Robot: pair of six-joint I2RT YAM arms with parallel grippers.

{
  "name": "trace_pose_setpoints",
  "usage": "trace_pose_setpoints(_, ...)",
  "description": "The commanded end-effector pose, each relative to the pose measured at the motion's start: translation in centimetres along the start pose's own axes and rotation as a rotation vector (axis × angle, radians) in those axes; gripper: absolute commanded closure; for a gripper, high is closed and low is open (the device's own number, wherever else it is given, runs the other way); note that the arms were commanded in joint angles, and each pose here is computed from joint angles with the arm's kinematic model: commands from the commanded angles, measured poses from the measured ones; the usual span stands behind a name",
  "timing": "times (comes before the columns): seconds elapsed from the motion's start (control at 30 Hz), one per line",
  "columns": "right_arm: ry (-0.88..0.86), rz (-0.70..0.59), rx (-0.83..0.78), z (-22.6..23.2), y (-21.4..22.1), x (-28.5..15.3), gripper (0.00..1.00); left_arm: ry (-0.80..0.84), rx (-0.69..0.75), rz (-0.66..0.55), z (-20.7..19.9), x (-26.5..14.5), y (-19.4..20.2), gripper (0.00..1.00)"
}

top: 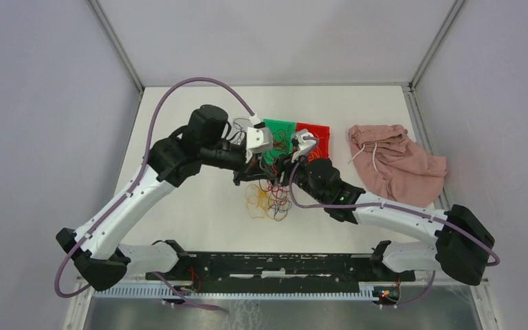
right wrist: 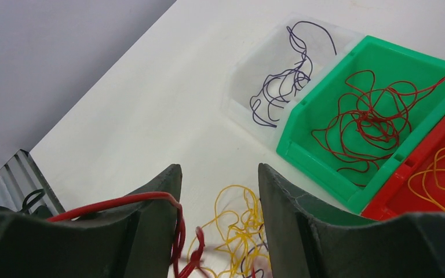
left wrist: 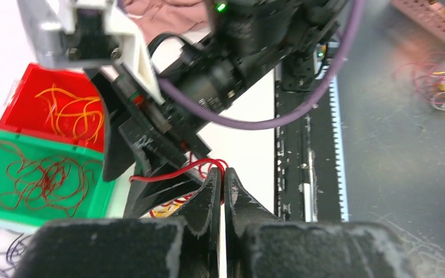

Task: Untangle the cables
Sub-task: Untie the cable.

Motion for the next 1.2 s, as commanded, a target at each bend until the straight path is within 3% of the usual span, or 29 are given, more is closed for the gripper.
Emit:
trace_pose_setpoints(0.0, 0.058, -0.036, -0.008, -0.5, -0.7, 0.8, 0.43, 0.189, 0.017, -0.162, -2.8, -1.7, -4.5, 0.97)
trace_pose_setpoints(0.2, 0.057, 0.003, 0.026, -0.8, 0.6, 1.0, 0.45, 0.096, 0.149, -0.223, -1.2, -3.3, -8.7, 0.97)
trace_pose_setpoints(0.5, 0.066, 0.095, 0.088, -1.9, 3.9, 0.4, 0.52, -0.224, 0.449, -0.372, 1.9, -8.3, -17.3, 0.97)
trace_pose_setpoints(0.87, 0.125, 0.18, 0.114, -4.6, 8.2, -1.5, 0.53, -0.551, 0.621, -0.503, 4.1, -12.6, -22.3, 0.97)
trace_pose_setpoints(1.17, 0.157, 0.192, 0.116, -5.8, 9.2, -3.2, 0.49, -0.894, 0.752, -0.427, 8.2, -14.8, -23.5, 0.97)
Point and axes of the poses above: each gripper's point midway between its finger pads, its own x axis out along the fingers, its own z axis along the line the jaws close on, y = z × x, the point moved 6 cm from there along -x, back along the fingers, and after that the axes turned 10 degrees about x, right-handed, at the moved point
